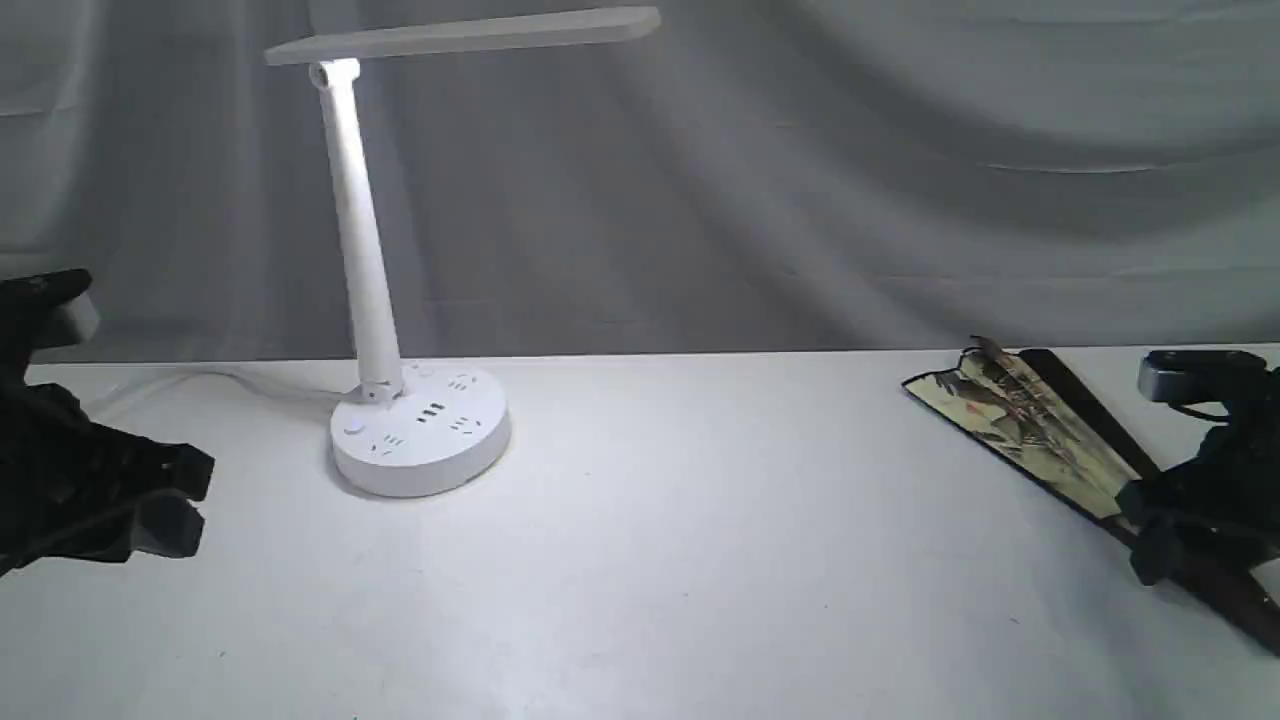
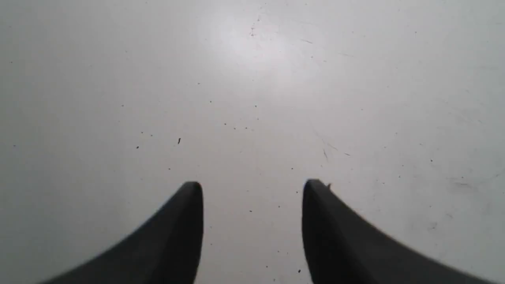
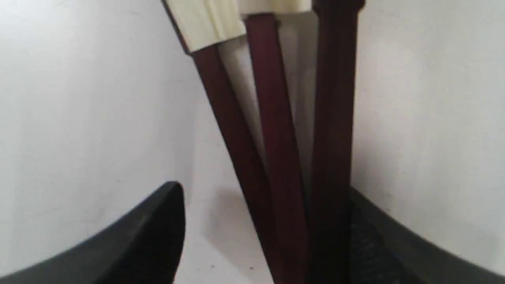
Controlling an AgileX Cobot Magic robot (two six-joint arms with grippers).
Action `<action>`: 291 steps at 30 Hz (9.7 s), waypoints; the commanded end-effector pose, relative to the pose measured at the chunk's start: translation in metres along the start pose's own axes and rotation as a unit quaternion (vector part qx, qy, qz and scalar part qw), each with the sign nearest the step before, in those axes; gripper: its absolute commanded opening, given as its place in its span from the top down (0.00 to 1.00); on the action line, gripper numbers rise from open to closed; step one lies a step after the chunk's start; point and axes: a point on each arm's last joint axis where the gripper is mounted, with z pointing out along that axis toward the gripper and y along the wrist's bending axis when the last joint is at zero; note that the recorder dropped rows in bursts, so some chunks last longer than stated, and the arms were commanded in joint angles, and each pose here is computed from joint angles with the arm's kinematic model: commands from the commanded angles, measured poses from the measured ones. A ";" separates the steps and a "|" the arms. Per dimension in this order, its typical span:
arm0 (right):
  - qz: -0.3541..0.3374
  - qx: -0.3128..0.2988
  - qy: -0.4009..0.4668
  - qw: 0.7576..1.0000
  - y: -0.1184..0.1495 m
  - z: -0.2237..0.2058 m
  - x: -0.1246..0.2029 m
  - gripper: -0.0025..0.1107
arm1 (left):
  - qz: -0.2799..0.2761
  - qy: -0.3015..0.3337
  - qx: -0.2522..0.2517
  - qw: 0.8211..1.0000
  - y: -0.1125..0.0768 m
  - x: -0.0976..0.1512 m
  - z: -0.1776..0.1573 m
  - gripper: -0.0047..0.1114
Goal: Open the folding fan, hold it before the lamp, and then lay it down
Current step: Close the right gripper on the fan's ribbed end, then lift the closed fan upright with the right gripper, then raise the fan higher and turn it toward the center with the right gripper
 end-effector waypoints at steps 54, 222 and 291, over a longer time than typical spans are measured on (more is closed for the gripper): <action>-0.232 0.021 0.082 0.969 0.147 0.012 0.022 0.55 | 0.000 -0.006 0.001 1.000 0.000 -0.002 0.000 0.61; 0.380 -0.235 -0.183 0.876 0.061 0.053 -0.015 0.65 | 0.006 -0.010 0.002 1.000 0.000 -0.003 0.000 0.61; 0.194 -0.420 -0.197 0.864 0.068 -0.030 -0.008 0.98 | 0.019 -0.012 0.002 1.000 0.000 -0.003 -0.001 0.61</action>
